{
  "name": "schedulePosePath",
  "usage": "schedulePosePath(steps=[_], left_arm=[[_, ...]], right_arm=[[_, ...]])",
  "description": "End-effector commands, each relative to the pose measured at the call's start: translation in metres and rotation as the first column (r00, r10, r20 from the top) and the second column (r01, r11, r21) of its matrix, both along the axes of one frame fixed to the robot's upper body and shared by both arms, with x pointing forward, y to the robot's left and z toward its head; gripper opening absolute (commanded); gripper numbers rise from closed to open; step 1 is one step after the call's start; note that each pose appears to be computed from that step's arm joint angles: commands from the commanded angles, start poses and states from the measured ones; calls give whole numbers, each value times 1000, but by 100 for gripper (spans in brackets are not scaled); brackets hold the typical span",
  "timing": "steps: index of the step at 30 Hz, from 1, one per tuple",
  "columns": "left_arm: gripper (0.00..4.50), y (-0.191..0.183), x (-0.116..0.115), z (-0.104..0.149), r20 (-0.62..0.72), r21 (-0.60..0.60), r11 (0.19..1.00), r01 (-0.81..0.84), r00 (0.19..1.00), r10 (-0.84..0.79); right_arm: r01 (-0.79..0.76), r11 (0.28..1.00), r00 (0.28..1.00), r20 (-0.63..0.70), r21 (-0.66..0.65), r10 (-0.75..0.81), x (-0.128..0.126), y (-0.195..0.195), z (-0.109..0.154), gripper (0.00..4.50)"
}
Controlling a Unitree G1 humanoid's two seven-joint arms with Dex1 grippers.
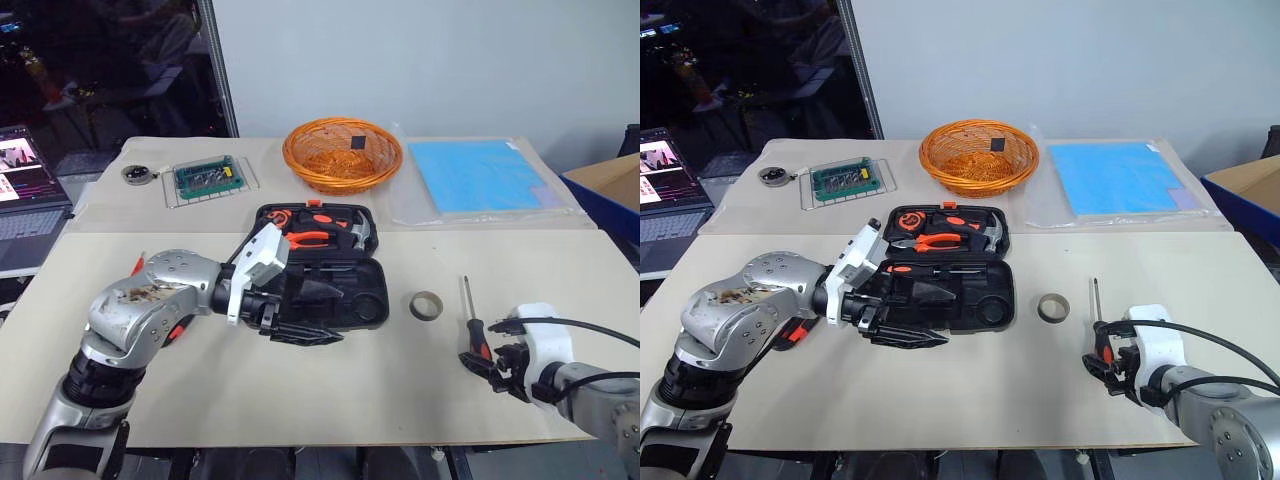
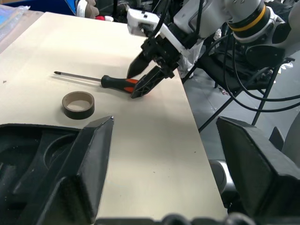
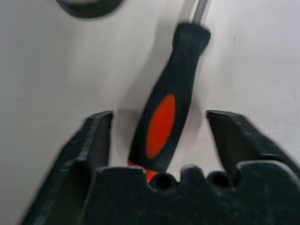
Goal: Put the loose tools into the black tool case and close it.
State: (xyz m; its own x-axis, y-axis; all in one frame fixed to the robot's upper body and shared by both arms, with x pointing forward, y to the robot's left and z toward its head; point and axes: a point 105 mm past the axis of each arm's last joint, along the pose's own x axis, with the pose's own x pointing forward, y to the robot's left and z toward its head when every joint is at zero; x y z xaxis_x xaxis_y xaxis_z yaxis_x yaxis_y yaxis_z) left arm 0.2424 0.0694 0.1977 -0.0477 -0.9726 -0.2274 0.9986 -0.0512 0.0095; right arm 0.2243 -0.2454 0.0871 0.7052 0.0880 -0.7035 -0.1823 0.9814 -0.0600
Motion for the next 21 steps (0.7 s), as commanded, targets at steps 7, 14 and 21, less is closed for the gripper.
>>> schedulePosePath(steps=[7,14,21], left_arm=[[356,17,2,5,107,-45,985,-168,979,172],[356,58,-4,-2,86,-158,915,-370,918,386],[356,112,-30,-20,22,-138,828,-543,834,551]], right_arm=[[-78,985,983,155,-151,101,-6,-32,62,98],[-535,821,761,307,-202,571,44,53,104,98],[-824,348,376,29,-446,926,104,109,69,98]])
